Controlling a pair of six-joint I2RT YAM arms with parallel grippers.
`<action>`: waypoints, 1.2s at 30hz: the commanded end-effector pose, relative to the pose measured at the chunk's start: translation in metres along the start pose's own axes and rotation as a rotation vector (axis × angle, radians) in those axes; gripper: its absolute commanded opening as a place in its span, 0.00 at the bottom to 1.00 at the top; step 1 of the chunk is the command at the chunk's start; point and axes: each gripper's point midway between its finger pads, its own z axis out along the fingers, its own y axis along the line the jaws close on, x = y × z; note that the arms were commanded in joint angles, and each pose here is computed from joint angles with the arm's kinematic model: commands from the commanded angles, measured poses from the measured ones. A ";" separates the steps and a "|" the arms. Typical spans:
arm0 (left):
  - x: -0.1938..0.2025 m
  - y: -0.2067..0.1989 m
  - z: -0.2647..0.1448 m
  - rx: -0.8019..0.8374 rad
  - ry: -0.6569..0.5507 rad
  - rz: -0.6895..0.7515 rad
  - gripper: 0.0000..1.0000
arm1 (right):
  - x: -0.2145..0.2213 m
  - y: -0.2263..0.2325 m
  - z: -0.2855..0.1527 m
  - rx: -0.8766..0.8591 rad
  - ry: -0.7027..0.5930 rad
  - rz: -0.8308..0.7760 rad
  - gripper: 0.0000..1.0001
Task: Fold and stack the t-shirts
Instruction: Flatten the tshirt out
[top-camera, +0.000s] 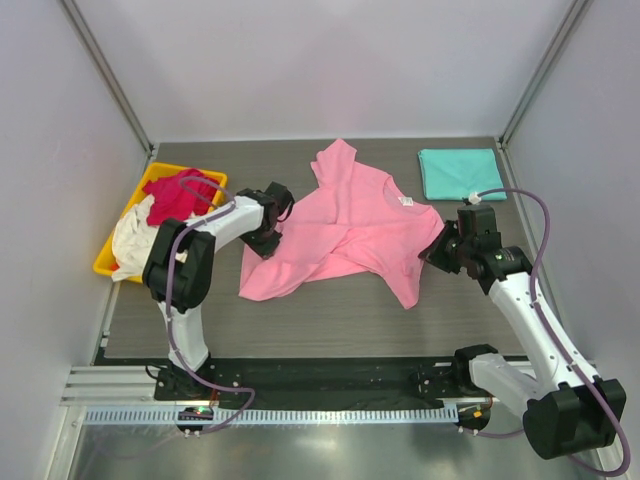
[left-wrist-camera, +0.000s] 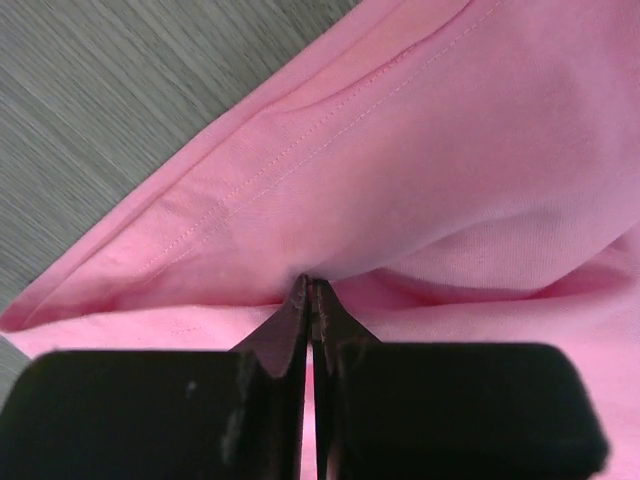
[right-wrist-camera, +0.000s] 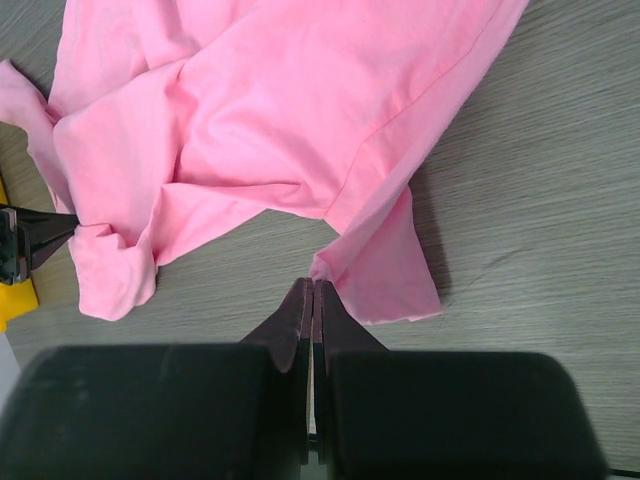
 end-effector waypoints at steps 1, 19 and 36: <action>-0.014 0.006 -0.008 -0.016 -0.050 0.010 0.00 | -0.011 0.008 -0.001 -0.024 -0.039 -0.016 0.01; -0.044 0.052 -0.101 0.088 -0.318 0.121 0.00 | -0.003 -0.017 0.005 0.097 -0.015 -0.011 0.01; -0.122 0.151 -0.289 0.602 -0.547 -0.089 0.01 | -0.119 0.038 -0.162 0.086 -0.428 -0.028 0.01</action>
